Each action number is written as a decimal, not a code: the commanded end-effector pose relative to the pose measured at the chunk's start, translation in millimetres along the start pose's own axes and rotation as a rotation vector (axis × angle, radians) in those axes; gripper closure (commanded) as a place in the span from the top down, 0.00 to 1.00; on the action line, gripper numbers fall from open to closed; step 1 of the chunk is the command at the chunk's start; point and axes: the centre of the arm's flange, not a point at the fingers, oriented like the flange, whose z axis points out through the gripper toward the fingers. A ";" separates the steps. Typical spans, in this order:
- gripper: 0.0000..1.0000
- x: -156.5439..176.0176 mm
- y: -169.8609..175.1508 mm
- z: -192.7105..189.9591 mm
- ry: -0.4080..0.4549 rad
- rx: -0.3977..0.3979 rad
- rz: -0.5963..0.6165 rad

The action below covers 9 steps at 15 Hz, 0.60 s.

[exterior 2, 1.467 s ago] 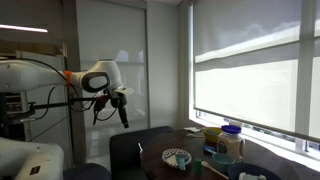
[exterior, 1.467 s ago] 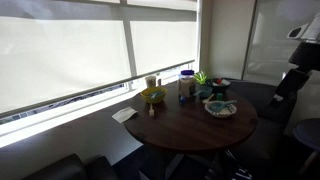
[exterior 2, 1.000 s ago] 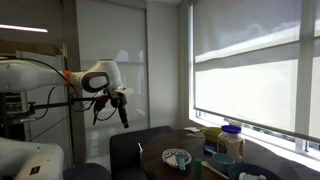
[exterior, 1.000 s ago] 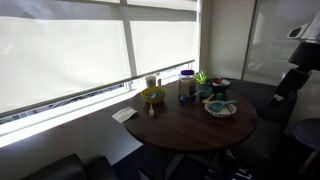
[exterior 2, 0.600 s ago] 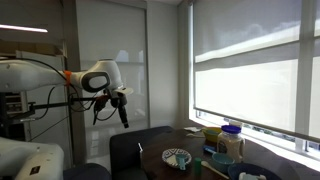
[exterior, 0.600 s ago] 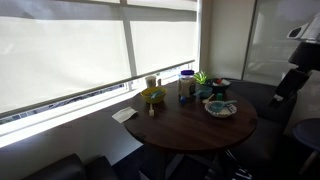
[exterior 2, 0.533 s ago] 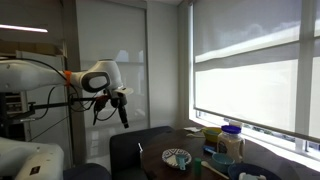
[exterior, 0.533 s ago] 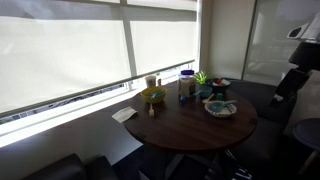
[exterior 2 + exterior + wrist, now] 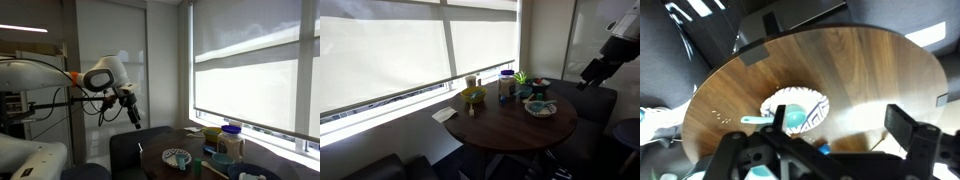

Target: Pick up the blue lid from the clear jar of sugar and put it on the table

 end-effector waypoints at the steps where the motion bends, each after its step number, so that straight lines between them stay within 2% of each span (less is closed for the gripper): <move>1: 1.00 57.1 57.8 -12.1 0.054 -0.005 0.056; 3: 1.00 79.3 90.4 -16.1 0.036 0.023 0.025; 5: 1.00 92.0 117.1 -18.9 -0.023 0.091 -0.072; 9: 1.00 112.6 175.2 -18.1 -0.084 0.186 -0.241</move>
